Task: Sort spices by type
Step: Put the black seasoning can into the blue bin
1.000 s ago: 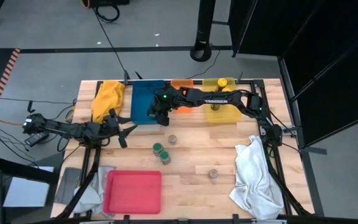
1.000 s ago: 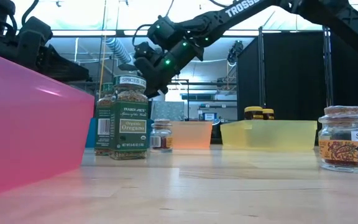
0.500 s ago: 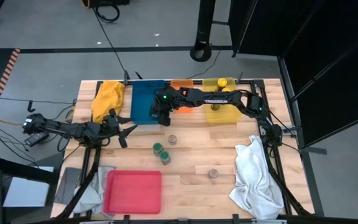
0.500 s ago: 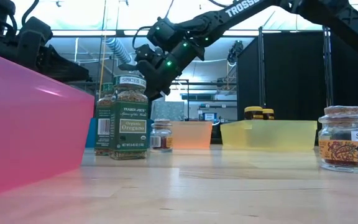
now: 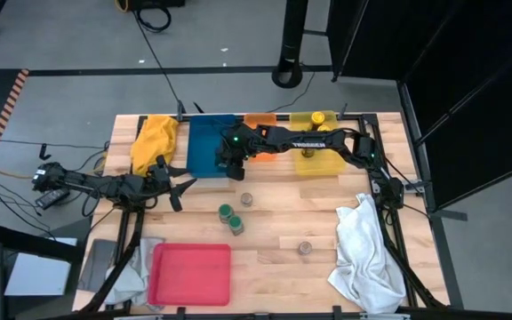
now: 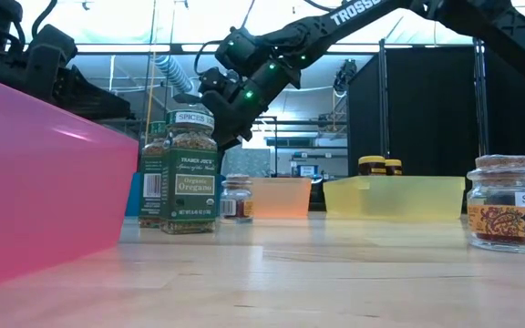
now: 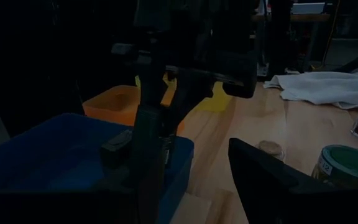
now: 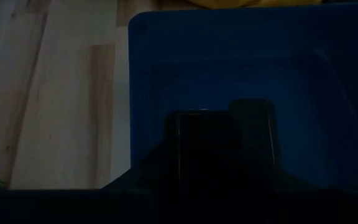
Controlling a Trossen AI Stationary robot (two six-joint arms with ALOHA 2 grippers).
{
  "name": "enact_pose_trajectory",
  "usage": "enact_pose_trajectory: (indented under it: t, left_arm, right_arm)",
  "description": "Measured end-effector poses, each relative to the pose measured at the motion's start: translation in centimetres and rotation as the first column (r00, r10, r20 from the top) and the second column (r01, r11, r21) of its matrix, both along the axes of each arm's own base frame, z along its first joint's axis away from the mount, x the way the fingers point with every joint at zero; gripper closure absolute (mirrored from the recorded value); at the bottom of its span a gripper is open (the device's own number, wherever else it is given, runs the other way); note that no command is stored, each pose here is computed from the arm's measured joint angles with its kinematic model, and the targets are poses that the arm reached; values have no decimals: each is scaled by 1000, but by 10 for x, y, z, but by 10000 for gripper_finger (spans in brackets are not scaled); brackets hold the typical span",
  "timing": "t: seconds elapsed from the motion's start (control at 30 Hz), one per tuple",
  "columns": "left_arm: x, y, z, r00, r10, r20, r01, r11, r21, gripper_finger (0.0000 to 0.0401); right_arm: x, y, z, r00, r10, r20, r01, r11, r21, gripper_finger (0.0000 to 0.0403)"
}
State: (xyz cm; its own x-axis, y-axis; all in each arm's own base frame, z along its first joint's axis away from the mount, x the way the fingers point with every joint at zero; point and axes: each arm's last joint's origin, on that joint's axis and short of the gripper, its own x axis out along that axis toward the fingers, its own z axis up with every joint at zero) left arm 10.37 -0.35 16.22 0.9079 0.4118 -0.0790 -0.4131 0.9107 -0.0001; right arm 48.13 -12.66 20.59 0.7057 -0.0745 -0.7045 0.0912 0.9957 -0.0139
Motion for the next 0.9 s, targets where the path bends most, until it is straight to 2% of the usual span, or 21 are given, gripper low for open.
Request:
enact_pose_trajectory:
  t: [0.6, 0.9]
  left_arm:
    - [0, 0, -2, 999, 13, 32, -10, 993, -116, 217]
    - [0, 0, -2, 999, 14, 31, -10, 993, -118, 217]
  right_arm:
    - [0, 0, -1, 1000, 2, -6, -2, 1000, 0, 266]
    - [-1, -1, -1, 1000, 2, -11, -2, 1000, -25, 266]
